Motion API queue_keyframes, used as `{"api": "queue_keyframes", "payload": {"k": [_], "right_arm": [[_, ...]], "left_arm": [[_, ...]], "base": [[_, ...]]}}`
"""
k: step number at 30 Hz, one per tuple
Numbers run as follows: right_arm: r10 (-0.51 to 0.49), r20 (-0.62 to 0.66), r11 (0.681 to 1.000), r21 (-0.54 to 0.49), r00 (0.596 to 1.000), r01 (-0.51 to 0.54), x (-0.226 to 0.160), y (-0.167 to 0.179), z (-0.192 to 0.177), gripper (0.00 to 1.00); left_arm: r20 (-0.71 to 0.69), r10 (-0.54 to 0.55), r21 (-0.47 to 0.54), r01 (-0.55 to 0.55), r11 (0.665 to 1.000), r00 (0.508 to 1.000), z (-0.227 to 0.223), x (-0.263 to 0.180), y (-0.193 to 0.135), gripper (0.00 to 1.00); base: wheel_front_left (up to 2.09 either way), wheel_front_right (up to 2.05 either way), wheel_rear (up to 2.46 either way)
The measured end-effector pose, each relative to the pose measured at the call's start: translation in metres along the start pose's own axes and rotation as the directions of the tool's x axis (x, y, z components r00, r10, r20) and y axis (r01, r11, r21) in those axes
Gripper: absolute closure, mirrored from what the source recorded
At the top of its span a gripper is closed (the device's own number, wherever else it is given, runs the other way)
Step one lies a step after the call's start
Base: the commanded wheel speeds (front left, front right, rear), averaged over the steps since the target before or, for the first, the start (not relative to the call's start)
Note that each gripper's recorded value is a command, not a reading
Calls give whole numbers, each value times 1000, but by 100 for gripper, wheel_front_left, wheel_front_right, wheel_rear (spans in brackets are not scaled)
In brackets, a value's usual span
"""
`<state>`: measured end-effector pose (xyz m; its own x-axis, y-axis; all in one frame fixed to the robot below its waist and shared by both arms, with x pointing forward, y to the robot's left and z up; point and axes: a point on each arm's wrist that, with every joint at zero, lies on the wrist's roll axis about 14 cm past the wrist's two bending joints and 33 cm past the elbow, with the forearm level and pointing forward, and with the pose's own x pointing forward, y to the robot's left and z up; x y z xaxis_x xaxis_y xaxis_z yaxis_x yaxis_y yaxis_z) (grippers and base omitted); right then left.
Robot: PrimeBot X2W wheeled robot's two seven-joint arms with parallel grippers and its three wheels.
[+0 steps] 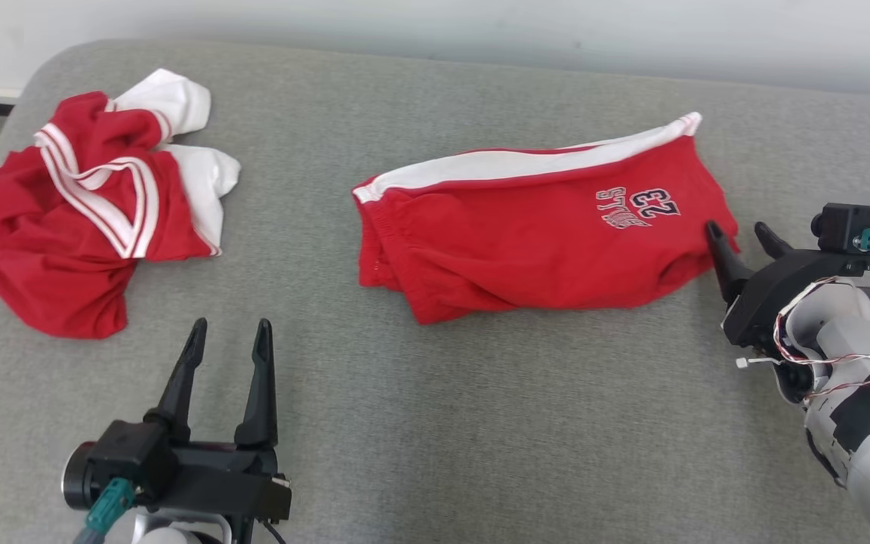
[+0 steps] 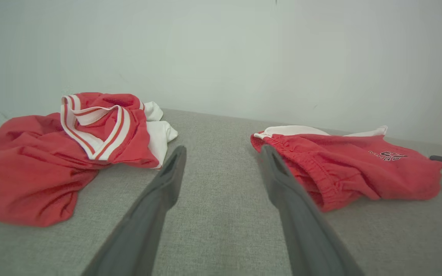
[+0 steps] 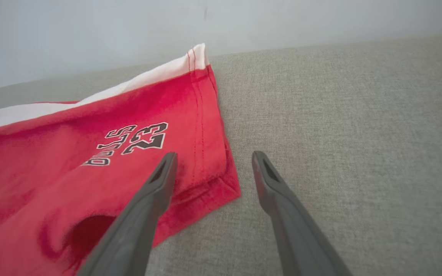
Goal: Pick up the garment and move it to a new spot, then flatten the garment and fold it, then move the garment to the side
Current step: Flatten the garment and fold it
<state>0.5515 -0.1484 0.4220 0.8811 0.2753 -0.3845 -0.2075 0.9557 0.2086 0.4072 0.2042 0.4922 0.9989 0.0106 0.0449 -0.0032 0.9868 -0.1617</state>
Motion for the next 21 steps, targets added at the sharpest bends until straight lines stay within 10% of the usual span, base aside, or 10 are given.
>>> {"api": "queue_keyframes", "payload": {"k": [9, 11, 12, 21], "right_arm": [[-21, -85, 1000, -20, 996, 19, 7, 6, -20, 0], [-18, -93, 1000, -19, 996, 16, 8, 9, -21, 56], [-17, -92, 1000, -18, 996, 15, 8, 10, -21, 100], [-4, -33, 1000, -5, 999, 4, -9, 11, -9, 100]], "left_arm": [[13, 59, 11, -59, 998, 998, 5, -13, 16, 0], [14, 62, 10, -62, 998, 998, 6, -14, 17, 0], [15, 63, 11, -63, 998, 998, 6, -14, 17, 0], [5, 56, -3, -55, 998, 998, 3, -21, 13, 0]], "base": [[0, 0, 0], [0, 0, 0], [0, 0, 0], [0, 0, 0]]}}
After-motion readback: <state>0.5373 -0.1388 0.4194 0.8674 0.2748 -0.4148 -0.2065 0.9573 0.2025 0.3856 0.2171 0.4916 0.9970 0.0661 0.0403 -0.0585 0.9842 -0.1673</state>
